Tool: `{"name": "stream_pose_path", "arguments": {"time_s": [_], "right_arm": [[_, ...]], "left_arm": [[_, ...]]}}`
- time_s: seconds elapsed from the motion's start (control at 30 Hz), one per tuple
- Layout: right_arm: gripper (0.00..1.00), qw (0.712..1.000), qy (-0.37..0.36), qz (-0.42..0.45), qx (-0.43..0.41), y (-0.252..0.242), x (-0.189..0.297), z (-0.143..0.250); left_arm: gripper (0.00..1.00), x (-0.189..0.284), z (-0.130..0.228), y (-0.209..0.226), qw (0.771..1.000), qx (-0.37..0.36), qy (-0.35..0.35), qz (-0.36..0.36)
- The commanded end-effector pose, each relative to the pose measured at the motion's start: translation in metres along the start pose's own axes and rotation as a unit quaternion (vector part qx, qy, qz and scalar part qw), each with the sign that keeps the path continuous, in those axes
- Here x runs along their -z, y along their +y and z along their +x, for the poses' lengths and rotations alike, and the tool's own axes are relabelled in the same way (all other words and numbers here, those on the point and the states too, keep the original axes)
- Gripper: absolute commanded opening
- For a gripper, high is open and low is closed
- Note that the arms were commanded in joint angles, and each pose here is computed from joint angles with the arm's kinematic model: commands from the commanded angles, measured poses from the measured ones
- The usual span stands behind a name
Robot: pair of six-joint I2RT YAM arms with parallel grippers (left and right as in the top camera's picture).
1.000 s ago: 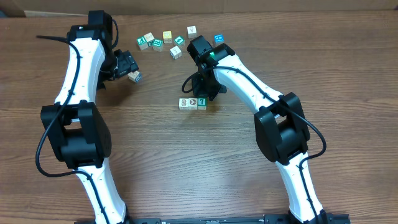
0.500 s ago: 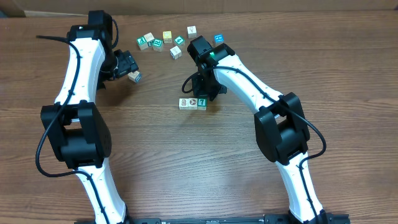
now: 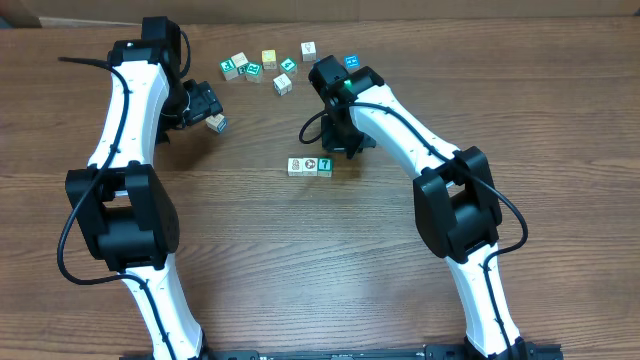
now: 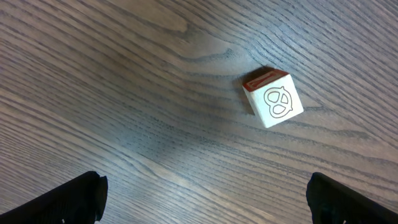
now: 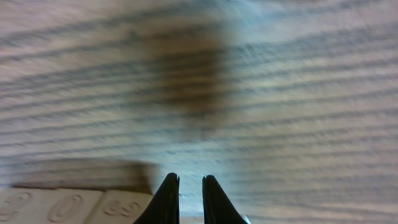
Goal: Form a horizontal line
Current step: 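Hover the right gripper just right of the '7' block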
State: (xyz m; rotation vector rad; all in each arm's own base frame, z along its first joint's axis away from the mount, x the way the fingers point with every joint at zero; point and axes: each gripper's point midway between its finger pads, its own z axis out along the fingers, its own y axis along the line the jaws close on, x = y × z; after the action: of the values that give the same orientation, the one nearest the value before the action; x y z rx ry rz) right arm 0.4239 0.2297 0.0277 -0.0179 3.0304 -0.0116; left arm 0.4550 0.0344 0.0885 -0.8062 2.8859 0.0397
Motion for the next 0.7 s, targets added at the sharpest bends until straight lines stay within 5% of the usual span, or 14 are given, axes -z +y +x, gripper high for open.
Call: {"name": "stream_pose_path", "arguments": {"time_s": [0.0,0.67], "right_arm": [[0.09,1.0,0.025,-0.002,-0.008,-0.001,-0.006,0.009],[0.04,0.997,0.061,-0.044,-0.003,0.014,-0.005,0.024]], "left_arm": [[1.0,0.0,-0.002,-0.005,1.0,-0.008,-0.004,0.0],[1.0,0.0,-0.002,-0.004,1.0,-0.008,-0.004,0.0]]}}
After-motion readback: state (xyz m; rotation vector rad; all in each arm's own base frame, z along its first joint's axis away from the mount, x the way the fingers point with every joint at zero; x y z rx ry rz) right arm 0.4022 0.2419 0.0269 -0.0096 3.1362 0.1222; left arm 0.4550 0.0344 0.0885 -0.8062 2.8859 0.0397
